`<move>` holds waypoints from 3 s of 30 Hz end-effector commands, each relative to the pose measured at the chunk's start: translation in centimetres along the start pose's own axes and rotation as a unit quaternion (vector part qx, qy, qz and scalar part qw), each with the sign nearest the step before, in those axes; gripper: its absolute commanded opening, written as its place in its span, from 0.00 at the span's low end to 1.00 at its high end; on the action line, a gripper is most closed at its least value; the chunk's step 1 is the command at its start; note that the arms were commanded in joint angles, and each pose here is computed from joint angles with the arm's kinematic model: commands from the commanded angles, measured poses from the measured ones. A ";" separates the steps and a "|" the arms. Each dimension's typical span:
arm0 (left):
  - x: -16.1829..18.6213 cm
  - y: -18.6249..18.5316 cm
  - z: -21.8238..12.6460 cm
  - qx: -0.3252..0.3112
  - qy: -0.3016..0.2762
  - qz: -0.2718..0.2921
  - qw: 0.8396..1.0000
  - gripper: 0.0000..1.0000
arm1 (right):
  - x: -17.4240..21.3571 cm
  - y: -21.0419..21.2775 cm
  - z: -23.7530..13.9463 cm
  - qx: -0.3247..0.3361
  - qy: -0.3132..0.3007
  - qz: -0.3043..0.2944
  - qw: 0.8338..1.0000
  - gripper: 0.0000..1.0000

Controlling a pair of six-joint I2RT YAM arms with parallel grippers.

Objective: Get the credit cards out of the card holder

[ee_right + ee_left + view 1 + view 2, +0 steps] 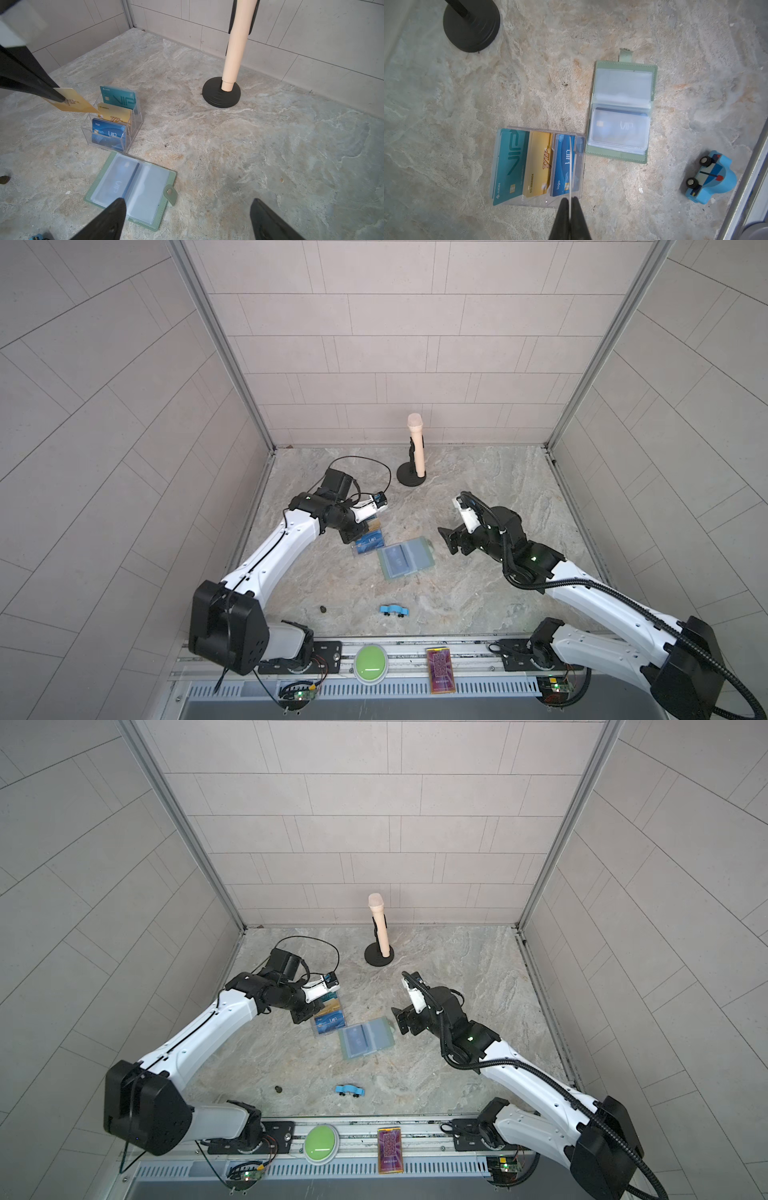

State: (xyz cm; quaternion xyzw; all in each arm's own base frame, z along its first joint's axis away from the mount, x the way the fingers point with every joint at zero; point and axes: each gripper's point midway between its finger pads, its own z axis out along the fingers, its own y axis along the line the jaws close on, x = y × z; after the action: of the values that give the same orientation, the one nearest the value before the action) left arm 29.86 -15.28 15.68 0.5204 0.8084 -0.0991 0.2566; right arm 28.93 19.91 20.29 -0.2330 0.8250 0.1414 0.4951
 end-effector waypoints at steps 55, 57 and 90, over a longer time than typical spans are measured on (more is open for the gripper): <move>2.9 3.4 6.9 0.055 0.073 0.033 0.995 0.03 | 0.7 -1.5 -1.1 0.039 -0.016 -0.020 0.999 0.96; 3.0 3.4 7.0 0.056 0.074 0.031 0.995 0.04 | 0.8 -1.5 -1.2 0.039 -0.016 -0.020 0.999 0.96; 3.2 3.9 8.3 0.057 0.079 0.009 0.995 0.10 | 0.7 -1.5 -1.2 0.038 -0.019 -0.021 0.999 0.96</move>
State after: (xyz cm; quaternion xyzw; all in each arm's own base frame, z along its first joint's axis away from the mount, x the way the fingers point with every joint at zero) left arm 34.34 -14.63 7.12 0.5526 0.8117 -0.1014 0.1599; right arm 28.56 18.22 20.05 -0.2275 0.8201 0.1090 0.5136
